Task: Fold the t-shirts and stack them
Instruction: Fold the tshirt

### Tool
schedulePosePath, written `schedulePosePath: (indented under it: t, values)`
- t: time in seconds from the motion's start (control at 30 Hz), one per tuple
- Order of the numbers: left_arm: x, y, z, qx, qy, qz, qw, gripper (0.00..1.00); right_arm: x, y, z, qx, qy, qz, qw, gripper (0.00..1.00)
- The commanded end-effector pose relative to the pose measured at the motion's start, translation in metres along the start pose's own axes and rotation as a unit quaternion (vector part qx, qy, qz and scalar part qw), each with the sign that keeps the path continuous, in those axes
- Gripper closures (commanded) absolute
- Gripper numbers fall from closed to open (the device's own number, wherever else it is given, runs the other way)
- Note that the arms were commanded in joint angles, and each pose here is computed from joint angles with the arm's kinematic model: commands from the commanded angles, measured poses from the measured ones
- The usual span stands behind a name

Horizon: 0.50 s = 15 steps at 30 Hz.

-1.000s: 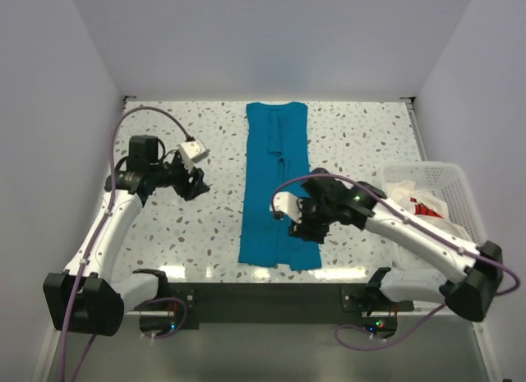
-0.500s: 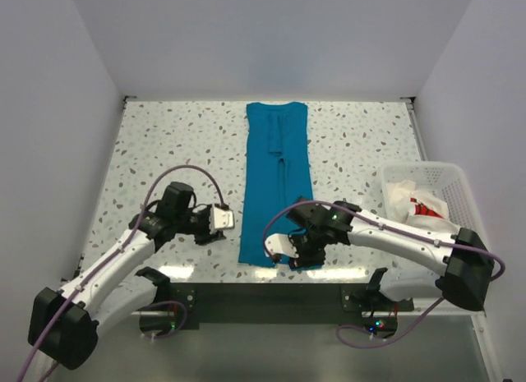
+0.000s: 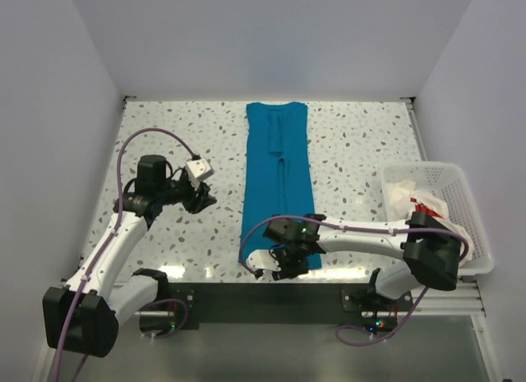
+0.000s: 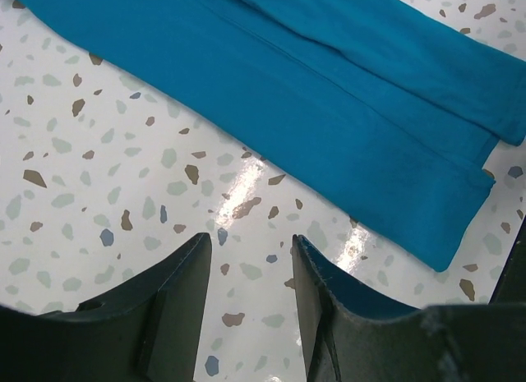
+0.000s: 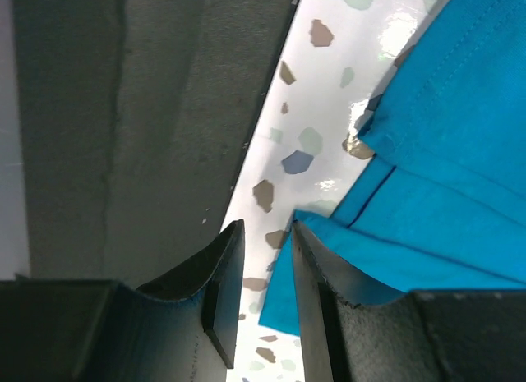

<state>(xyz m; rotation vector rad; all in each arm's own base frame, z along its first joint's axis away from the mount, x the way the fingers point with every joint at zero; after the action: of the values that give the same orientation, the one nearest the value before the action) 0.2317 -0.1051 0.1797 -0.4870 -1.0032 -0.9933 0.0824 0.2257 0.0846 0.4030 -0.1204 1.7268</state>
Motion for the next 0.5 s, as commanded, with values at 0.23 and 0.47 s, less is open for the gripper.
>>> schedulePosePath:
  t: [0.23,0.47]
  values:
    - [0.013,0.005,0.002,0.003,-0.017,0.005,1.000,0.51,-0.018,-0.013,-0.019,-0.045,0.036,0.021,0.998,0.67]
    - [0.010,0.007,-0.001,0.002,-0.009,0.010,1.000,0.50,-0.024,-0.016,-0.033,-0.046,0.045,0.012,0.998,0.69]
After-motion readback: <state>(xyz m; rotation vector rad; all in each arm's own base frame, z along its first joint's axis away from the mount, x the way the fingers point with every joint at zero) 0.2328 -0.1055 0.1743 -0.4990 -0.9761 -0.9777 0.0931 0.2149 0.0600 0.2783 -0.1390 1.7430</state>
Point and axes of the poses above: each gripper's point midway between its finger pads, its own z axis back along the fingers, its own y axis along the line the jaws close on, x = y × z, the point moved 5 cm from there along z, back along the fingers, and after that the axes turned 7 degrees about -z, right-handed, at the moved point
